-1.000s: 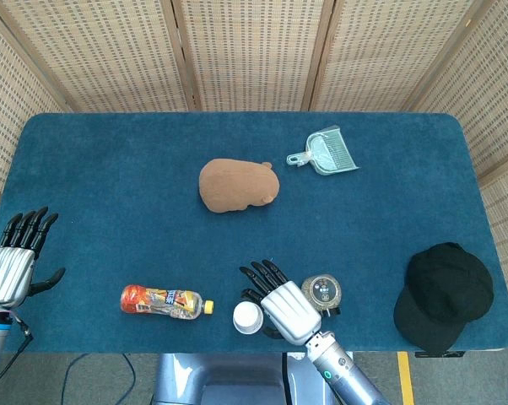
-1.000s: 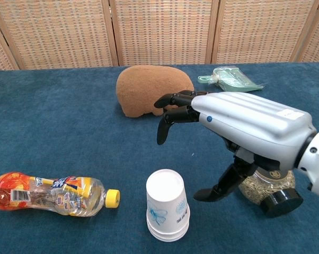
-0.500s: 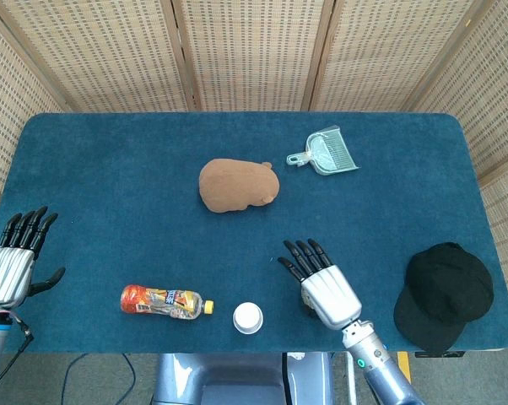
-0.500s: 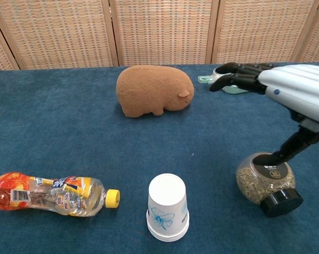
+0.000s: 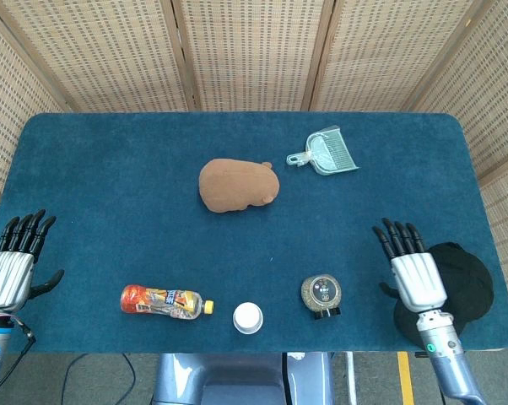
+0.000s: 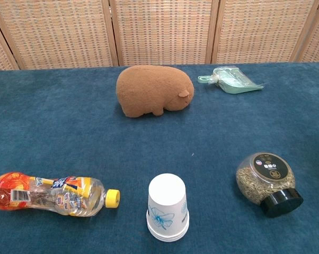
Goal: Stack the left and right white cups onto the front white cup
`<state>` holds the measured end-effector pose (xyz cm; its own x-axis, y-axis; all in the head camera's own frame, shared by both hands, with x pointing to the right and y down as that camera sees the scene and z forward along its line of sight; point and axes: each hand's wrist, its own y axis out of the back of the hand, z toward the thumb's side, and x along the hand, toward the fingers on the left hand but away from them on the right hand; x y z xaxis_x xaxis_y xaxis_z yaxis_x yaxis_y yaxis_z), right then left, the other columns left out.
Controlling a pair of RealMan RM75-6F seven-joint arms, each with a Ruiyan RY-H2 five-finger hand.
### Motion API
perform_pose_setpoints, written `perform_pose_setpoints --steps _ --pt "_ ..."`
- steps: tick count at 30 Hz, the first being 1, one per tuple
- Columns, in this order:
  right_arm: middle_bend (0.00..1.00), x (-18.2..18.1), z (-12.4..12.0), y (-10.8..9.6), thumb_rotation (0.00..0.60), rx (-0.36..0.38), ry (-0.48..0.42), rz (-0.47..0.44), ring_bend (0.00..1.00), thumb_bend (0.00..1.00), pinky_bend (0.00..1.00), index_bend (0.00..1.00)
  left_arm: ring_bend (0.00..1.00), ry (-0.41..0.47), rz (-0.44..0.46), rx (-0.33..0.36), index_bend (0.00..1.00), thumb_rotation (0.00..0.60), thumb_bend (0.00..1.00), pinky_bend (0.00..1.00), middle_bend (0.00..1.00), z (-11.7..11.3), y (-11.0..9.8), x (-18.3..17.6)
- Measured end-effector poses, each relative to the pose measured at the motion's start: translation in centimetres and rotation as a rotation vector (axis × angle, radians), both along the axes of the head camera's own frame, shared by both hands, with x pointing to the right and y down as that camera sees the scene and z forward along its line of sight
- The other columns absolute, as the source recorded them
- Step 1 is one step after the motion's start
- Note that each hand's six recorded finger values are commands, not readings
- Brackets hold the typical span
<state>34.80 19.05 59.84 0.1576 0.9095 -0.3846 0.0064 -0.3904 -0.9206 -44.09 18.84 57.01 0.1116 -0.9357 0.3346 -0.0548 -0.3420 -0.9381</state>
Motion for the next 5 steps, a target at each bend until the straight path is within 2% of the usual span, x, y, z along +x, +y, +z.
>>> perform_pose_setpoints --steps 5 --pt "0.0 4.3 -0.3 0.8 0.6 0.021 0.034 0.07 0.0 0.1 0.0 0.02 0.0 0.002 -0.007 0.01 0.0 0.6 0.27 0.0 0.0 0.0 0.2 -0.2"
